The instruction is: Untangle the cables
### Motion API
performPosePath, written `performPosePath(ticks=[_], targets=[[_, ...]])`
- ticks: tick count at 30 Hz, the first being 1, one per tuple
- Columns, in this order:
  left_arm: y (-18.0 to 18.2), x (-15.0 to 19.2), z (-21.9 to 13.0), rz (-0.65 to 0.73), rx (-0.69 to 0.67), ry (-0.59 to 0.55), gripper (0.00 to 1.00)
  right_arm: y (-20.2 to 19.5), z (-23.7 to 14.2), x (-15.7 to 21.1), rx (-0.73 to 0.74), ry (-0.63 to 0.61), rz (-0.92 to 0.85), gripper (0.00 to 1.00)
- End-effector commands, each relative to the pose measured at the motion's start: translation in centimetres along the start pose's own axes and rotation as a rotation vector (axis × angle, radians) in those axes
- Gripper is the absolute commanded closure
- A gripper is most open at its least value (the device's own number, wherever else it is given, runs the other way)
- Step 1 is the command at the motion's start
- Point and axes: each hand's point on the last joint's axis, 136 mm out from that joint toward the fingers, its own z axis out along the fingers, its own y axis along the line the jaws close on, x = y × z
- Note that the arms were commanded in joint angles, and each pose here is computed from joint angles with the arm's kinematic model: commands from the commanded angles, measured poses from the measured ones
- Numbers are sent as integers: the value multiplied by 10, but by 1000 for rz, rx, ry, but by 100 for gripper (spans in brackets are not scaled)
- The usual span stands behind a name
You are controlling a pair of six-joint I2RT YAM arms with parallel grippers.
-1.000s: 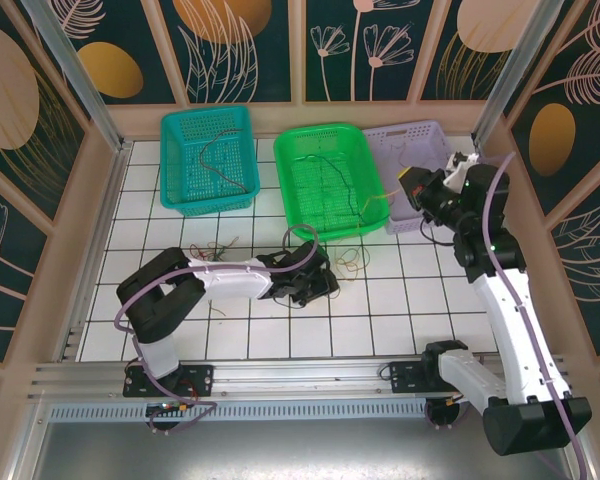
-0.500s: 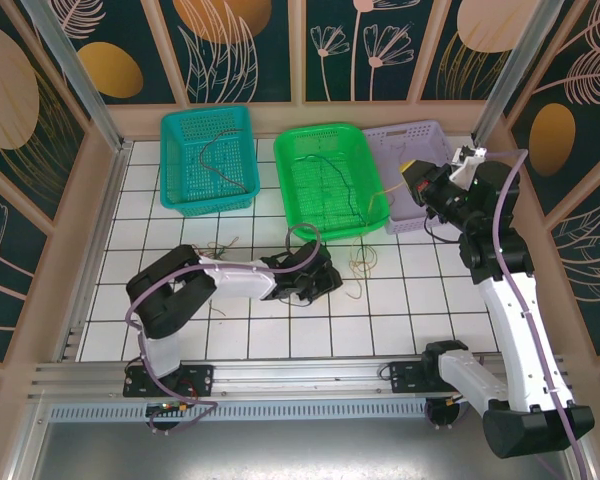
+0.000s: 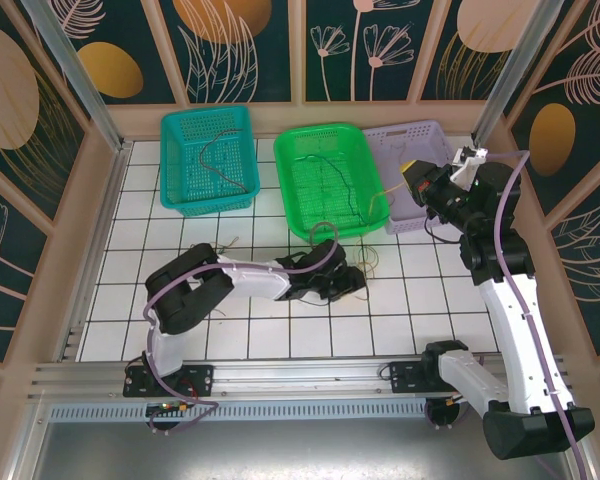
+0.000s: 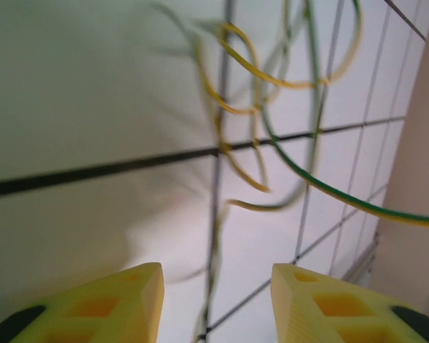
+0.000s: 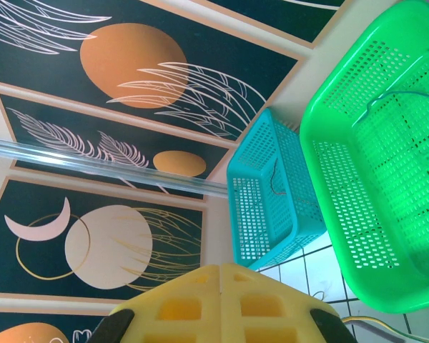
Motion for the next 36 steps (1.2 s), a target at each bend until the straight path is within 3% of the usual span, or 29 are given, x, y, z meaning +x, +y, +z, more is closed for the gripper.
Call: performPosePath(ticks=[1, 12, 17, 36], targets=[[-5, 12, 9, 58, -5, 65, 60, 16, -3, -5, -44, -10, -11, 100], [14, 15, 20, 105, -116, 110, 64, 15, -1, -5, -42, -7, -11, 100], [11, 20, 24, 120, -97, 135, 64, 14, 0, -5, -42, -6, -11, 100], [0, 21, 30, 141, -74, 150, 81, 10, 2, -5, -36, -3, -4, 100]])
